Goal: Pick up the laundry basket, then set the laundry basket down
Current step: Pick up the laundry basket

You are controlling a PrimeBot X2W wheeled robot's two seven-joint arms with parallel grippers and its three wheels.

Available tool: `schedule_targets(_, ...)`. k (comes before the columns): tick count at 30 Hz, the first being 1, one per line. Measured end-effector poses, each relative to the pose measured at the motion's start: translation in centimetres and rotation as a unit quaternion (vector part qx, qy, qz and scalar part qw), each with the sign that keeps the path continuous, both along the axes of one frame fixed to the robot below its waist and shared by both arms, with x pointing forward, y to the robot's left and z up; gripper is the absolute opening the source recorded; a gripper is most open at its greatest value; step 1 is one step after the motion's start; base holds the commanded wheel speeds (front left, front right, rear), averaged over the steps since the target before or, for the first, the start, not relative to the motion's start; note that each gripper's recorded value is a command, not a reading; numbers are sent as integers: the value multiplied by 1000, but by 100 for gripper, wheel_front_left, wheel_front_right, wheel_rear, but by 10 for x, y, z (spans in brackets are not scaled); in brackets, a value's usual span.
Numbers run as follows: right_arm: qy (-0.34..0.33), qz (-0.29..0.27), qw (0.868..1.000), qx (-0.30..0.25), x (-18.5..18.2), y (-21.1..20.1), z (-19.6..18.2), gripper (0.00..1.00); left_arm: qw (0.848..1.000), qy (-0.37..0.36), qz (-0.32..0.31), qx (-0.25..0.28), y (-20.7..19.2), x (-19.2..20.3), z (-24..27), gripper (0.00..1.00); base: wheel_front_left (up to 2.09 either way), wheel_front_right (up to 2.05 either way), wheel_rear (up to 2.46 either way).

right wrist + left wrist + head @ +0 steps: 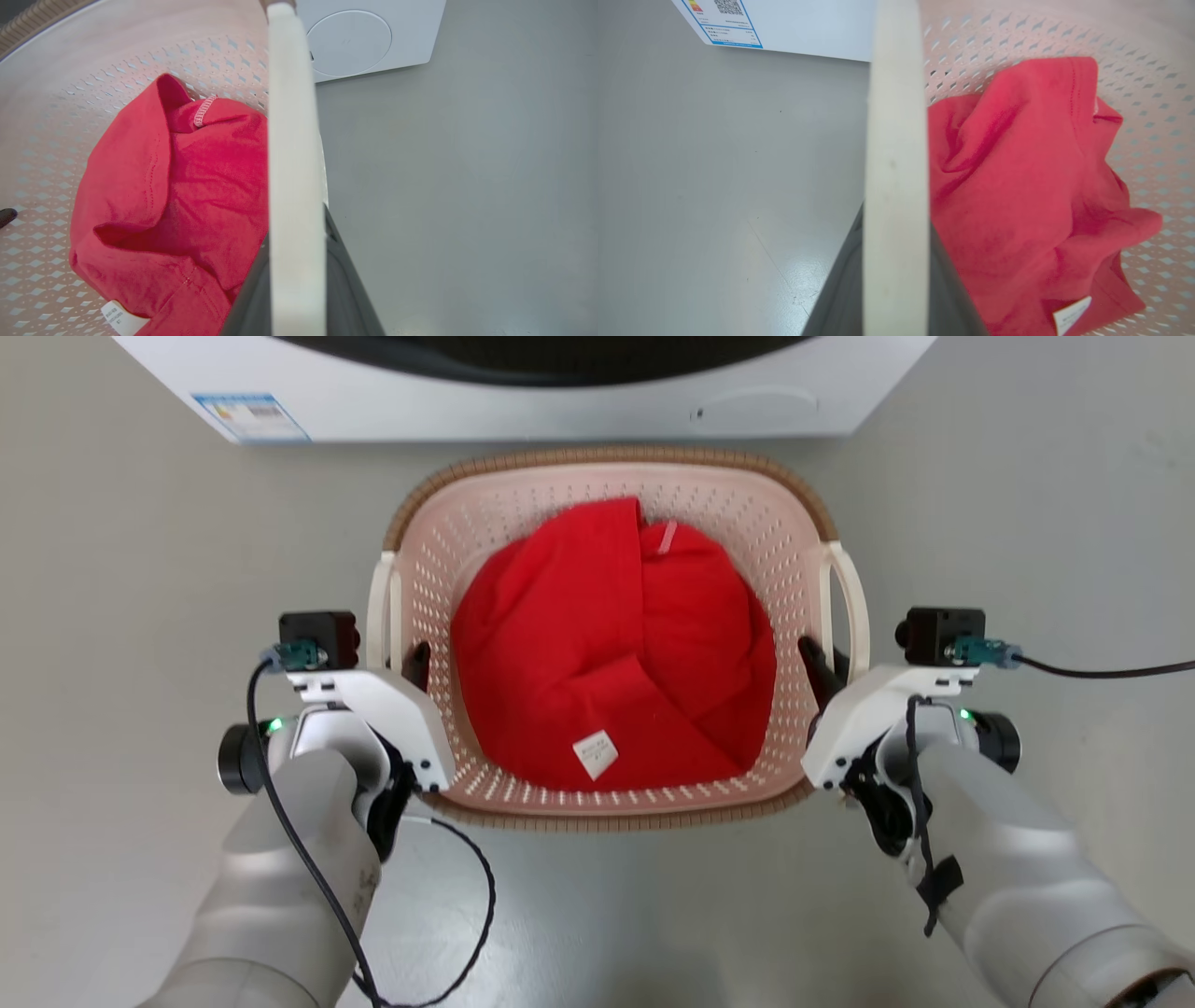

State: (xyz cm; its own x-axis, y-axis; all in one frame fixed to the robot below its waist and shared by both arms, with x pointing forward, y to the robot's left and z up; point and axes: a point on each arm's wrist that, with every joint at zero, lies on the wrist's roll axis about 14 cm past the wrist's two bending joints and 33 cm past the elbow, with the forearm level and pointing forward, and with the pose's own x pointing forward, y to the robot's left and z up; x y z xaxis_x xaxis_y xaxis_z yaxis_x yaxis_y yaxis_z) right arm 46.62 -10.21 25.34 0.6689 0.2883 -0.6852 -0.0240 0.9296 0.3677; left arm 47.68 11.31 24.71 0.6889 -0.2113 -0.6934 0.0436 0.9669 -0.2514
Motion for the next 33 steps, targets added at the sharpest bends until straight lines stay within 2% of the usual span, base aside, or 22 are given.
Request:
schedule_targets(15, 26, 16, 1000, -1, -39, 0, 43, 0, 1000, 7, -14, -3, -4, -40, 47, 0, 0, 0, 0)
schedule_targets(33, 44, 12, 999, 5, -82, -4, 72, 0, 1000, 13, -25, -7, -10, -78, 79, 0, 0, 0, 0)
